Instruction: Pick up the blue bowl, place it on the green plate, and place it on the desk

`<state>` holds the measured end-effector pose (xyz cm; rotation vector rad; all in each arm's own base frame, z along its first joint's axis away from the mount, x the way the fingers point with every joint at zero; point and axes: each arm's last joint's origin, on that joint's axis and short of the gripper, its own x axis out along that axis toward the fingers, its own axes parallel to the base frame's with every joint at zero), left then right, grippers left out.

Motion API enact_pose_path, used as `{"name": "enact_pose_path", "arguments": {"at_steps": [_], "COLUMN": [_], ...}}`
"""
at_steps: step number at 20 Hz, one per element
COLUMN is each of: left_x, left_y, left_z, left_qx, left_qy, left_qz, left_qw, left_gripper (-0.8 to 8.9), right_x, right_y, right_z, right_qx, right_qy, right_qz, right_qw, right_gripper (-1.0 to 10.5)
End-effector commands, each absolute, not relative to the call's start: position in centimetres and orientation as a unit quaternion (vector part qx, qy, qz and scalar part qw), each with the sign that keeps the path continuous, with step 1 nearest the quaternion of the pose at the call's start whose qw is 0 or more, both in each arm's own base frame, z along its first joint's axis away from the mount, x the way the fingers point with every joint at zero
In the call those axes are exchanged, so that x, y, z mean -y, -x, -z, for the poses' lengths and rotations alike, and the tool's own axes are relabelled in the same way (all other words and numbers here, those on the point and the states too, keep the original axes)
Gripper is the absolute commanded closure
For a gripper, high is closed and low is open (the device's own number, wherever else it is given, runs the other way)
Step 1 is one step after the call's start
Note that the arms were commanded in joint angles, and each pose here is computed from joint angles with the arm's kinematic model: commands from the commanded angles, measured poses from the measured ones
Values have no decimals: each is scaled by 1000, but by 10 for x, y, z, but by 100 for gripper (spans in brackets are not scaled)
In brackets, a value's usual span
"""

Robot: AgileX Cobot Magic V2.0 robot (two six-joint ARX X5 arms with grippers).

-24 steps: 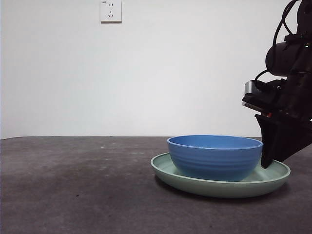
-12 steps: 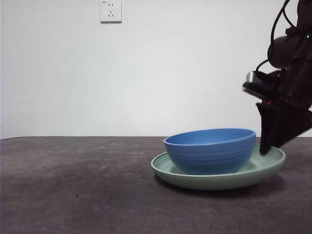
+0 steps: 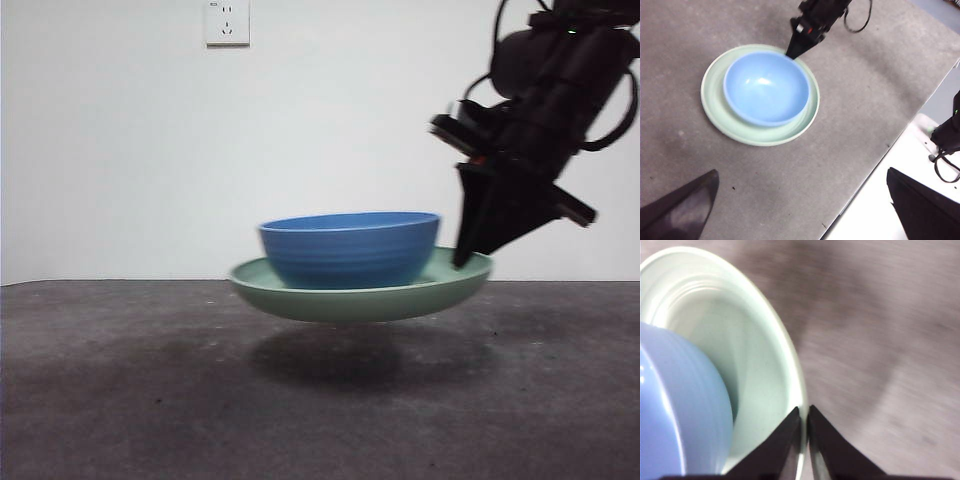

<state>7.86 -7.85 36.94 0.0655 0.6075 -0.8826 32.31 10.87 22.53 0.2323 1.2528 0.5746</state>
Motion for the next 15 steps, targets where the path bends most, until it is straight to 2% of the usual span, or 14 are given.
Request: {"name": "enact_pose_path", "arguments": {"at_steps": [1,7,15], "left_x": [76,67,65], "left_y": [-74,-64,-62], "left_z": [-374,-378,-378], "left_qx": [-274,-253,-251], "left_qy": [-27,-21,-22], "left_qz": [427,431,431], "left_qw": [861,866,866], "left_gripper": [32,32,32], "right_x": [-127,-149,-156], "right_y": [-327,-327,-335], "right_z": [-226,-208,-174], "right_qx": [-570,-588,-621], "right_qy": [-117,-107,-107], "right_qz": [-275,-282,-274], "right_qw": [765,750,726], "right_gripper": [935,935,935]}}
